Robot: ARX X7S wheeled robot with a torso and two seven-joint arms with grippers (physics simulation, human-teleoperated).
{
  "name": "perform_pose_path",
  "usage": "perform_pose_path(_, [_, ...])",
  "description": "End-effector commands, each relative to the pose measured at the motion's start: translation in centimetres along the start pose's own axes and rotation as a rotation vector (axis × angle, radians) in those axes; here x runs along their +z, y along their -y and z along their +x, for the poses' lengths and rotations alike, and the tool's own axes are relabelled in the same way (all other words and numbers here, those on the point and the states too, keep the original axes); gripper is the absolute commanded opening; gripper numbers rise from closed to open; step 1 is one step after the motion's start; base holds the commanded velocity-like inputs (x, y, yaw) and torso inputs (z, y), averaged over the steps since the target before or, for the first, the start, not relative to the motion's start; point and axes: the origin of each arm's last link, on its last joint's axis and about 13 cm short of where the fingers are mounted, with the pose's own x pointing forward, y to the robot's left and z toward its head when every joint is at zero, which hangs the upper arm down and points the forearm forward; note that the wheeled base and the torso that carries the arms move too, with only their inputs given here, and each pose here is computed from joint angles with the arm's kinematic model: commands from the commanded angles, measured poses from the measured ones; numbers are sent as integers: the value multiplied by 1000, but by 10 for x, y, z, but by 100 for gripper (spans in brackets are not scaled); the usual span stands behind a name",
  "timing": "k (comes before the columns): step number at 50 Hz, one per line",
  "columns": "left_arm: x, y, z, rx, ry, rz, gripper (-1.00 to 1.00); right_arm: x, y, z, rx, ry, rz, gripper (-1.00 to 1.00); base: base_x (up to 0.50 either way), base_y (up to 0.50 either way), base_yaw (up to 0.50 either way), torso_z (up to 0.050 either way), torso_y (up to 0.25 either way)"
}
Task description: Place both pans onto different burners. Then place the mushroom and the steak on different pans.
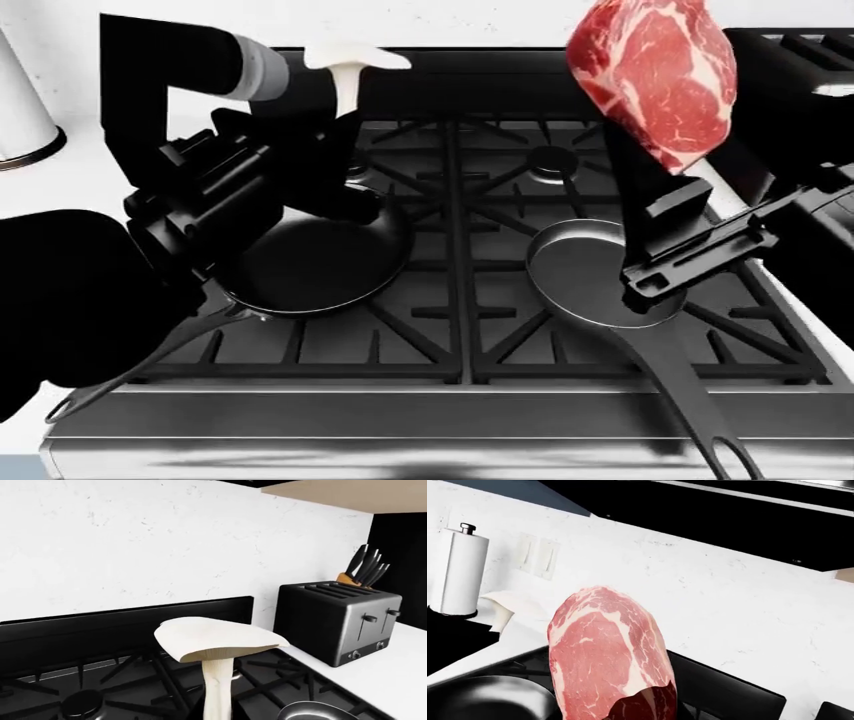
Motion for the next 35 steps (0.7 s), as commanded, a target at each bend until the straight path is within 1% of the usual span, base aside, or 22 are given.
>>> perform_pose_path(1, [-3, -4, 3, 7, -6, -10, -100, 9, 29, 19, 53, -68, -15, -100, 0, 0, 0, 0, 0])
perform_pose_path(4, [-4, -4, 3, 7, -7, -12, -100, 12, 38, 23, 83, -105, -8, -100, 0, 0, 0, 0, 0])
perform_pose_path(10, [-4, -5, 4, 12, -10, -13, -100, 14, 61, 31, 103, -210, 14, -100, 0, 0, 0, 0, 0])
perform_pose_path(14, [-3, -4, 4, 11, -10, -9, -100, 18, 72, 36, 128, -255, 2, -100, 0, 0, 0, 0, 0])
perform_pose_path(19, [-2, -3, 4, 13, -10, -9, -100, 23, 85, 42, 155, -342, -30, -100, 0, 0, 0, 0, 2])
perform_pose_path(21, [-2, -3, 4, 13, -10, -9, -100, 24, 89, 45, 173, -375, -46, -100, 0, 0, 0, 0, 0])
perform_pose_path(25, [-2, -4, 5, 13, -10, -8, -100, 23, 95, 54, 184, -420, -52, -100, 0, 0, 0, 0, 0])
perform_pose_path(35, [-2, -5, 4, 15, -4, -13, -100, 7, 101, 71, 207, -496, -35, -100, 0, 0, 0, 0, 0])
